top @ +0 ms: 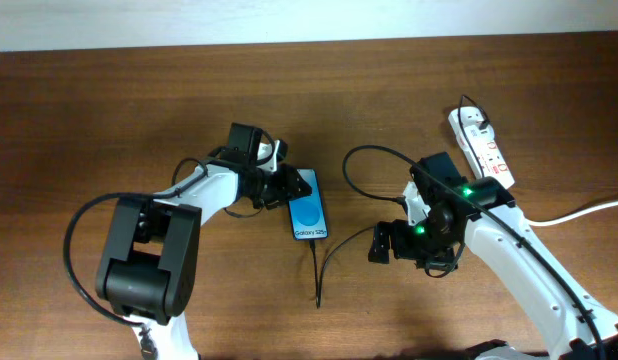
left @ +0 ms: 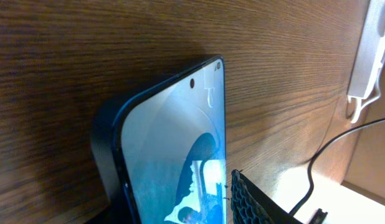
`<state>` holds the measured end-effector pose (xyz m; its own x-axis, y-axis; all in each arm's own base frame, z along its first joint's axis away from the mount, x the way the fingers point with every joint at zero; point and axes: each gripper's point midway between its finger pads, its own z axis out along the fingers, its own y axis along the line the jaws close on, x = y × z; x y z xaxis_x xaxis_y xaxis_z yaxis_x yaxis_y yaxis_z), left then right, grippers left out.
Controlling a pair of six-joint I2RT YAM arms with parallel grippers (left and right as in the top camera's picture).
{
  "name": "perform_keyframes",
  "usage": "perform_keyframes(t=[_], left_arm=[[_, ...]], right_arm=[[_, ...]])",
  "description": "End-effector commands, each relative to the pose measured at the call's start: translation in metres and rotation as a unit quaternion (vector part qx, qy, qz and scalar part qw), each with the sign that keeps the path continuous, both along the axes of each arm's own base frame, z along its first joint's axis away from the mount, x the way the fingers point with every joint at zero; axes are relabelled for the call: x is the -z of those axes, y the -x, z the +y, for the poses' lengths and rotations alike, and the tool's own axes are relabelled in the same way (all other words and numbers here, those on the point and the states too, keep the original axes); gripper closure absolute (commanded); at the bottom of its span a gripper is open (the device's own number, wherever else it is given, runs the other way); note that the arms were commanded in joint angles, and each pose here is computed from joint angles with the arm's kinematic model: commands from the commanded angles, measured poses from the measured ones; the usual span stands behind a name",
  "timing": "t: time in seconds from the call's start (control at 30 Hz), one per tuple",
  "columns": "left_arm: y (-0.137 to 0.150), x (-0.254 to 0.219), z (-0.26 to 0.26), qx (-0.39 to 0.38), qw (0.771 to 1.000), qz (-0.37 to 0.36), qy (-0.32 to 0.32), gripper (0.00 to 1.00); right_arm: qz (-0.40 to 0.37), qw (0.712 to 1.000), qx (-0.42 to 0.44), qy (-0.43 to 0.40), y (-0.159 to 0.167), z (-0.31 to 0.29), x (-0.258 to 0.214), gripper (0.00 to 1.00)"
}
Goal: Plug charger to phone and switch on socket
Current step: 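Lay the phone flat on the table with the left gripper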
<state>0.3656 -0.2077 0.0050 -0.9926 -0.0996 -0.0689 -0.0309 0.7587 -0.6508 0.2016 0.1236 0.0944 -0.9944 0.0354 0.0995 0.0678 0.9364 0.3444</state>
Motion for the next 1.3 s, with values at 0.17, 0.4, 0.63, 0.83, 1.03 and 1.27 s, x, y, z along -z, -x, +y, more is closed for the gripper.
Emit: perform_keyframes(t=[0.17, 0.4, 0.63, 0.83, 1.03, 1.27], left_arm=[[0.024, 0.062, 0.051, -0.031, 0.987, 0.050, -0.147, 0.58], [0.035, 0.066, 0.061, -0.032, 0.982, 0.072, -0.173, 0.59], [0.044, 0.071, 0.076, -0.035, 0.972, 0.089, -0.214, 0.58], [0.050, 0.071, 0.078, -0.034, 0.970, 0.101, -0.220, 0.57], [0.058, 0.072, 0.083, -0.032, 0.965, 0.116, -0.232, 0.57], [0.066, 0.073, 0.090, -0.031, 0.959, 0.130, -0.249, 0.57]], right_arm=[[-0.006, 1.000, 0.000, 0.005, 0.000, -0.002, -0.001, 0.02], [-0.006, 1.000, 0.000, 0.005, 0.000, -0.002, -0.001, 0.02], [-0.006, 1.000, 0.000, 0.005, 0.000, -0.002, -0.001, 0.02], [-0.006, 1.000, 0.000, 0.005, 0.000, -0.002, -0.001, 0.02], [-0.006, 1.000, 0.000, 0.005, 0.000, -0.002, -0.001, 0.02], [-0.011, 1.000, 0.000, 0.022, -0.002, -0.007, 0.001, 0.02]])
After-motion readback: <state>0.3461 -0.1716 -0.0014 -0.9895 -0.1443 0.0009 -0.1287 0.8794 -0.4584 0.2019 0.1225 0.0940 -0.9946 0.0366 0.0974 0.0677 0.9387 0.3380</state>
